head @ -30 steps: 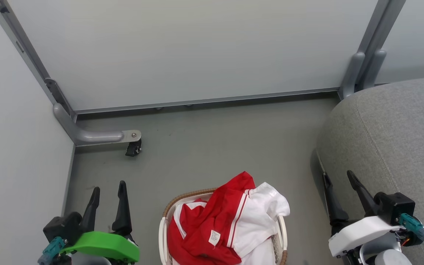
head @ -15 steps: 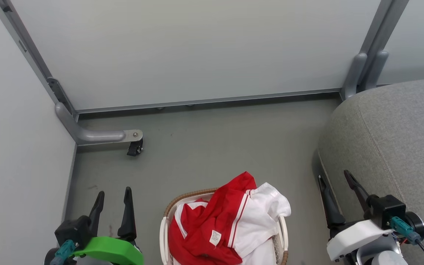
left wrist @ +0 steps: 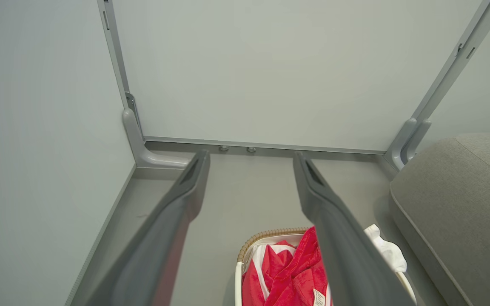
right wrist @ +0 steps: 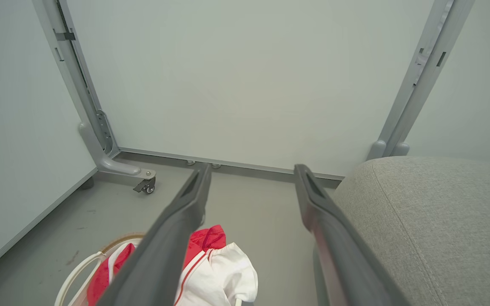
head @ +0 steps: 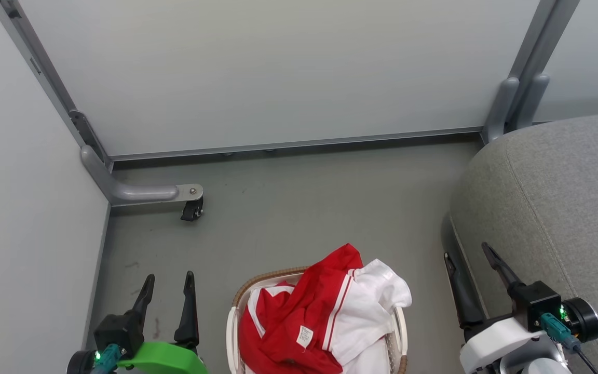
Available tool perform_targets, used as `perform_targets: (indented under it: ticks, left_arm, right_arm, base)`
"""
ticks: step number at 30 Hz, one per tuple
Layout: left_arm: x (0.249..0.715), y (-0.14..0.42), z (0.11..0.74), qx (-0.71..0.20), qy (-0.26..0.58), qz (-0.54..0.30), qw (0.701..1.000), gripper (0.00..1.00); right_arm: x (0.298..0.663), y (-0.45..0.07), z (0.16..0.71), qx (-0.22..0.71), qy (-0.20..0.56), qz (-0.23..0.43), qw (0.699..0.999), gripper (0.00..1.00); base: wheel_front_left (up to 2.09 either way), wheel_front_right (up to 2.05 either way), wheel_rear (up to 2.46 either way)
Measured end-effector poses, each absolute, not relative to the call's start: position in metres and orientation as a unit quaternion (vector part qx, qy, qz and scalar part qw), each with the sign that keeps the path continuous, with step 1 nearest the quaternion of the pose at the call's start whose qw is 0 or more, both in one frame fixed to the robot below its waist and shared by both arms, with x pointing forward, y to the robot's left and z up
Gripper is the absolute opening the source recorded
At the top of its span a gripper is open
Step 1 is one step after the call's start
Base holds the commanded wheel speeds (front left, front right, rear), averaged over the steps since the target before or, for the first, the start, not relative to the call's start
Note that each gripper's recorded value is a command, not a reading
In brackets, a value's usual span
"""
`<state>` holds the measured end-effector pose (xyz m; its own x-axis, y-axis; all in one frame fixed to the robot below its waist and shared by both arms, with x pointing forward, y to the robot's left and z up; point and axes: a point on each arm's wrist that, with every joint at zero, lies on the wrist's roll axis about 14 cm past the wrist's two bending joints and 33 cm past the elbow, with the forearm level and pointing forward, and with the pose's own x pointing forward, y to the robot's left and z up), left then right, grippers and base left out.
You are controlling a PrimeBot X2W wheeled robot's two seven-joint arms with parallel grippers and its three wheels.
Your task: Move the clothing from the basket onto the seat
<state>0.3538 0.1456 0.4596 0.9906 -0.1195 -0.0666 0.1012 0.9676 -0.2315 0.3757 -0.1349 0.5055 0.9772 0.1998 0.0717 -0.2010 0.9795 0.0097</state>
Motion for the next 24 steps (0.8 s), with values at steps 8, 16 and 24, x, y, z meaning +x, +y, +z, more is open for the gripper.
perform_targets:
  ticks: [8,16,24]
  left_arm:
    - [0.3513,0.1446,0.4578,-0.100,0.040,-0.060,0.992,1.00]
    - [0.3511,0.1449,0.4552,-0.100,0.044,-0.059,0.992,1.00]
    - [0.3512,0.1437,0.4541,-0.101,0.046,-0.061,0.992,1.00]
  right_arm:
    - [0.3740,-0.1310,0.5038,-0.009,-0.036,0.109,0.993,1.00]
    - [0.3743,-0.1315,0.5030,-0.009,-0.035,0.108,0.993,1.00]
    - [0.3747,-0.1327,0.5030,-0.008,-0.035,0.106,0.994,1.00]
  base:
    - [0.00,0.00,0.00]
    - [0.00,0.00,0.00]
    - [0.00,0.00,0.00]
